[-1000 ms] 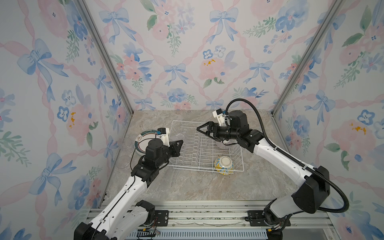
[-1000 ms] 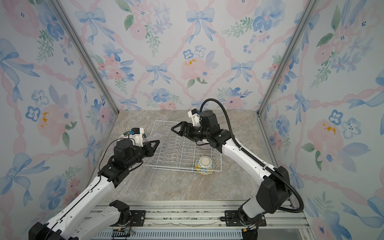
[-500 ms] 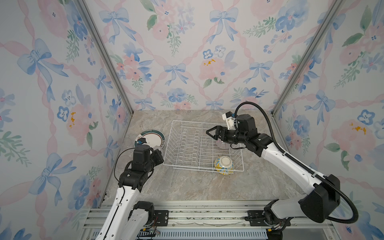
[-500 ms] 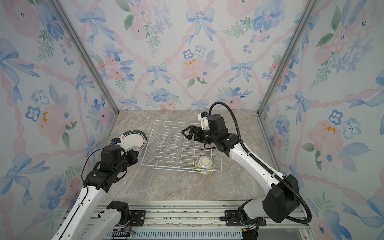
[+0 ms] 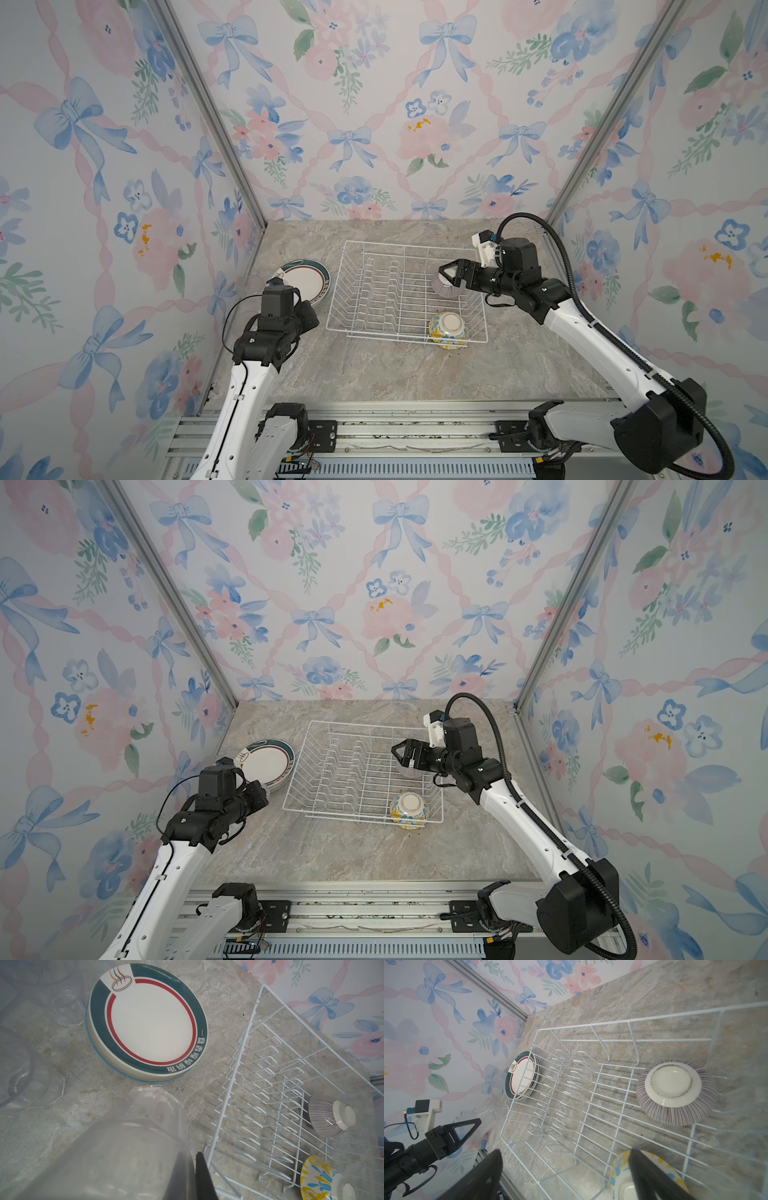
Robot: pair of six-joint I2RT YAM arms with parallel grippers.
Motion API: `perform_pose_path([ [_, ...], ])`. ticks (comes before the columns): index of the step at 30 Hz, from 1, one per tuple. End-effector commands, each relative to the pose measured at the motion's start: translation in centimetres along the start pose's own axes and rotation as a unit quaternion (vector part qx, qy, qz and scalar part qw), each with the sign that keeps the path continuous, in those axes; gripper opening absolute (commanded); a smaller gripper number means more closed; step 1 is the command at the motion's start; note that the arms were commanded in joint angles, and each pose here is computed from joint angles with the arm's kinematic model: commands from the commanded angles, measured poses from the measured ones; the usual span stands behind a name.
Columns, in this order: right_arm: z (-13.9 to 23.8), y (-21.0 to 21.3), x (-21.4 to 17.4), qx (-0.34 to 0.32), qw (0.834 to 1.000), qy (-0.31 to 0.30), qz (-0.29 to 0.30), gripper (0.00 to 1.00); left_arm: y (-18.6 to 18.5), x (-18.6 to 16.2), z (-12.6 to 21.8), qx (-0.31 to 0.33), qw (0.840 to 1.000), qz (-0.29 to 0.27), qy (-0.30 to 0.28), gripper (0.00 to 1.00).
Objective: Unload the mixed dishes from the dish rack
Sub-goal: 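Carry the cup beside the plate stack with the left gripper while the right withdraws, then lower the cup onto the table and open the left gripper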
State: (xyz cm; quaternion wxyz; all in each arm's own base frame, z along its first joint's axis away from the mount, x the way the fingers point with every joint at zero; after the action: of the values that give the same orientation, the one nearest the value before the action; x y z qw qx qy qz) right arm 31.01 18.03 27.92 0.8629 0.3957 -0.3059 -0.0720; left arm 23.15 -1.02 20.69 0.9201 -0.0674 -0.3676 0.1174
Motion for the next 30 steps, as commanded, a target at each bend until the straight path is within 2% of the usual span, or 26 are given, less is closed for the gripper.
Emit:
perform_pose_path([
  [1, 0.5, -1.1, 0.0, -0.012, 1.000, 0.000, 0.009, 0.97, 0.2, 0.8, 0.4, 0.007, 1.000, 0.002, -0.008, 0.00],
  [9, -0.3, -2.3, 0.5, -0.015, 1.000, 0.008, -0.003, 0.97, 1.7, 0.1, -0.5, 0.041, 0.999, 0.002, 0.022, 0.00],
  [15, -0.3, -2.8, 0.6, -0.028, 1.000, 0.006, 0.000, 0.97, 3.3, -0.2, -1.3, 0.059, 0.997, 0.029, 0.040, 0.00],
  [23, -0.1, -3.4, 0.4, -0.039, 0.999, 0.006, -0.002, 0.97, 4.5, 0.3, -4.7, 0.070, 0.991, 0.023, 0.112, 0.00],
  [27, 0.2, -3.8, 0.2, -0.050, 0.999, 0.007, 0.003, 0.97, 5.3, 0.8, -5.5, 0.085, 0.988, 0.021, 0.125, 0.00],
  [28, 0.3, -4.0, 0.2, -0.057, 0.998, 0.007, 0.007, 0.97, 5.3, 1.0, -5.7, 0.083, 0.988, 0.023, 0.127, 0.01],
  [30, 0.5, -4.6, 0.1, -0.083, 0.996, 0.006, 0.016, 0.97, 5.3, 1.4, -5.9, 0.078, 0.988, 0.025, 0.128, 0.10],
])
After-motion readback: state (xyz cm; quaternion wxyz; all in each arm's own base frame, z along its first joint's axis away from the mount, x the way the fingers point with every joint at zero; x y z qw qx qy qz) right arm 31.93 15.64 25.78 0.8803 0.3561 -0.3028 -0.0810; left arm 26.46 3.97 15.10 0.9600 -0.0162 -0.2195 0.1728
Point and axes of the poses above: each gripper's point midway between its finger pads, its own z axis back along the fingers, its own y axis along the line the jaws close on, x = y × z, the point moved 4 cm from there along z, back along the fingers, and after that the axes turned 13 degrees about -z, right-handed, at the moved point
